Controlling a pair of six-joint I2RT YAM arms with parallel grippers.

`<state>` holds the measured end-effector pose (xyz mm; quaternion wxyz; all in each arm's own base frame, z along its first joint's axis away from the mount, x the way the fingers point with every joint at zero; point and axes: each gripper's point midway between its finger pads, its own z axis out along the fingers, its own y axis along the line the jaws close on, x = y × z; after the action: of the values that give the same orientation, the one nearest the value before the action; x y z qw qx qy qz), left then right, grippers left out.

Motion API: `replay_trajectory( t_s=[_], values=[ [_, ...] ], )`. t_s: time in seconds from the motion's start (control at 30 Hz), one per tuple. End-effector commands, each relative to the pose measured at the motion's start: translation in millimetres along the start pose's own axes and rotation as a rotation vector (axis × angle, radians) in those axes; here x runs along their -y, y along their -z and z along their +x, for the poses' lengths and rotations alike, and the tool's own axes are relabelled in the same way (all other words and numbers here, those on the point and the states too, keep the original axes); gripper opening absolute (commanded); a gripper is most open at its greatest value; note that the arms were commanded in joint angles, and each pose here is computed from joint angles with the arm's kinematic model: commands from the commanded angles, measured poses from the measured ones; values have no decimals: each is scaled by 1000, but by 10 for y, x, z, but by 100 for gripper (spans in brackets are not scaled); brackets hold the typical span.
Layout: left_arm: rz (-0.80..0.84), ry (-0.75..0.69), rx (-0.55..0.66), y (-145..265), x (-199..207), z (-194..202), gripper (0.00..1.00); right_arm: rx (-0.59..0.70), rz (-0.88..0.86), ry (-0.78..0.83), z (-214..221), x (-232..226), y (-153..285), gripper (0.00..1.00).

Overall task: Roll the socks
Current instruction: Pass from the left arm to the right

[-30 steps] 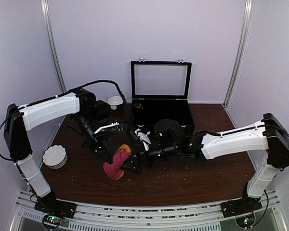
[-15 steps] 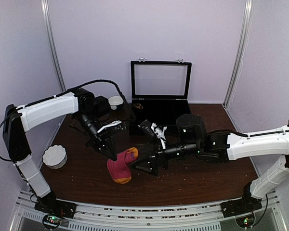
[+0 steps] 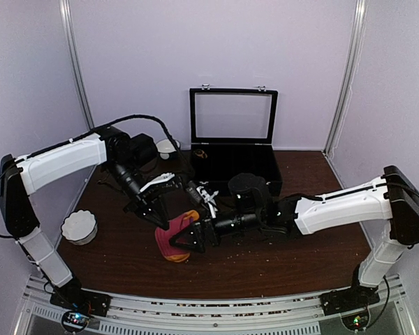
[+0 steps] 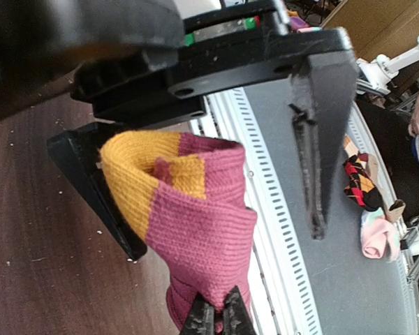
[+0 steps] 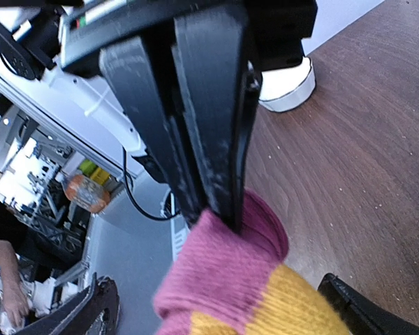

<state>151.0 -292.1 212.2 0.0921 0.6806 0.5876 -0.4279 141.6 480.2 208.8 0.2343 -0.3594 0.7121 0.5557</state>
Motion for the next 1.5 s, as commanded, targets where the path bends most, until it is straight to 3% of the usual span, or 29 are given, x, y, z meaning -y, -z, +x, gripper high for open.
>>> replay_trajectory(
  t_s=[0.0, 0.1, 0.3, 0.53, 0.63, 0.7, 0.77, 0.83, 0.9, 1.0, 1.1, 1.2, 1.33, 1.47],
  values=[
    [-59, -33, -11, 25, -48, -29, 0, 111, -64, -32, -346, -169, 5, 100],
    [-60, -31, -14, 20, -55, -25, 0, 124, -34, -38, -364, -109, -4, 94],
    [-64, -38, -12, 29, -34, -41, 0, 104, -25, -47, -371, -71, -61, 47],
    [-112, -69, -23, 105, -18, -81, 0, 101, -44, -32, -354, -99, -63, 12],
    [-182, -90, -30, 195, -33, -118, 3, 119, -75, -62, -380, -126, -85, 11],
    [-243, -105, -36, 265, -56, -137, 32, 128, -62, -91, -399, -92, -96, 10],
    [-307, -118, -43, 348, -76, -159, 43, 155, -66, -88, -443, -118, -67, 9],
    [-392, -139, -54, 462, -119, -193, 30, 161, -22, -78, -458, -105, -47, 8],
    [-500, -151, -66, 617, -172, -232, 19, 159, 27, -26, -484, -146, -21, 0],
    [-684, -150, -80, 918, -251, -306, 1, 161, 12, 37, -534, -268, 25, 0],
    [-949, -49, -97, 1315, -469, -277, 0, 131, -5, 76, -546, -359, 13, 0],
    [-1138, -3, -113, 1622, -575, -155, 0, 71, 102, 134, -539, -315, -33, 0],
    [-1038, -193, -33, 1592, -155, -386, 5, 51, 227, 138, -557, -180, -7, 0],
    [-803, -351, -68, 1222, 185, -279, 0, 165, 334, 164, -763, -110, 174, 0]
  ],
)
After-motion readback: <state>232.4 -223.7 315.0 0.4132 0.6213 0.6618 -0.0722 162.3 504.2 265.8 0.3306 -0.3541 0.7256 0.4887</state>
